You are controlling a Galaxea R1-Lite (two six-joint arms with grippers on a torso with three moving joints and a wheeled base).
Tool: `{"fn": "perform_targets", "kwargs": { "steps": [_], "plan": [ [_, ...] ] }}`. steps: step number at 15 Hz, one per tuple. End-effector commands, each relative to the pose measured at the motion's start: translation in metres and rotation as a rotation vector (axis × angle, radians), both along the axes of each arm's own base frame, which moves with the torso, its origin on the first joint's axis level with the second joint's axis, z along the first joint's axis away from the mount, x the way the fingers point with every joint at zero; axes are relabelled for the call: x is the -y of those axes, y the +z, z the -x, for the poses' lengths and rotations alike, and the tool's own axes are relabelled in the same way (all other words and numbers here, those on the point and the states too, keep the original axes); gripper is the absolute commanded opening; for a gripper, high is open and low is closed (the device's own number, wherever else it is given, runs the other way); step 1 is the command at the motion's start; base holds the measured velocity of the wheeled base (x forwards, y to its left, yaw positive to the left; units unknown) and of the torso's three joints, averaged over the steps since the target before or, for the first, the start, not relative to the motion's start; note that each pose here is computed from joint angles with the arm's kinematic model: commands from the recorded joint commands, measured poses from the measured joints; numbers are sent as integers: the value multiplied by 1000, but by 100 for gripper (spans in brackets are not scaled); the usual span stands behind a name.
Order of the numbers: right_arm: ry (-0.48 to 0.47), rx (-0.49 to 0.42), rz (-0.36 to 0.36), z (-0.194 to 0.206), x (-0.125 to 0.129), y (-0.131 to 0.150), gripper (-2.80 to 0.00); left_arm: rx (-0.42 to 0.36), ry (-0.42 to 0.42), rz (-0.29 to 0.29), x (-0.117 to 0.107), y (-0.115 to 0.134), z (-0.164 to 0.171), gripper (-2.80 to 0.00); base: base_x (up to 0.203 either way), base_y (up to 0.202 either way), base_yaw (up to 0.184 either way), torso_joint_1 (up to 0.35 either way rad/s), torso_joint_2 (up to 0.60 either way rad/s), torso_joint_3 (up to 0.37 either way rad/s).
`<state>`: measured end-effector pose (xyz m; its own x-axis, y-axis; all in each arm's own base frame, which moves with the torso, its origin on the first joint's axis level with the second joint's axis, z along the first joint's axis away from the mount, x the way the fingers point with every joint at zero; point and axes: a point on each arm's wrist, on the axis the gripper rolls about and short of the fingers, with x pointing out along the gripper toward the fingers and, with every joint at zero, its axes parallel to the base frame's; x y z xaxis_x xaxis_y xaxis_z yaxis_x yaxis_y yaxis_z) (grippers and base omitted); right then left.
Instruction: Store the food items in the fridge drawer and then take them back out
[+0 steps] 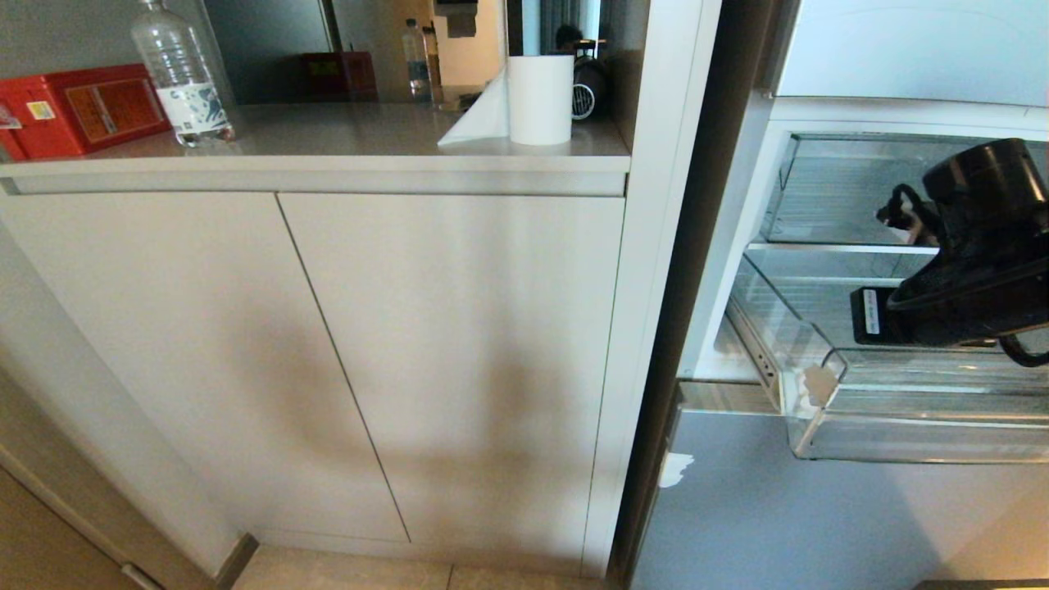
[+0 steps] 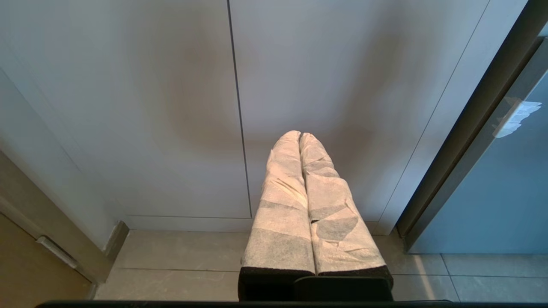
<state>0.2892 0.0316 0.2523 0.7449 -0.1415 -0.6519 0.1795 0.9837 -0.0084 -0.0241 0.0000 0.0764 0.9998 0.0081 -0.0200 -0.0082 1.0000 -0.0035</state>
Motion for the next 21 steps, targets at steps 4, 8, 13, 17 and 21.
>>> {"fn": "perform_targets", "kwargs": {
  "steps": [4, 8, 13, 17, 21],
  "plan": [
    [4, -9, -9, 40, 6, 23, -280, -1, 1, 1, 0, 0, 0, -280, 0, 0, 0, 0, 0, 0],
    [-2, -28, -7, 46, 8, 18, -280, -1, 1, 0, 0, 0, 0, -280, 0, 0, 0, 0, 0, 0],
    [-6, -34, -9, 77, 13, 19, -280, -1, 1, 0, 0, 0, 0, -280, 0, 0, 0, 0, 0, 0],
    [-6, -22, -11, 93, 15, 23, -280, -1, 1, 1, 0, 0, 0, -280, 0, 0, 0, 0, 0, 0],
    [-5, 62, -28, 109, 16, 37, -280, -1, 1, 1, 0, 0, 0, -280, 0, 0, 0, 0, 0, 0]
  ]
}}
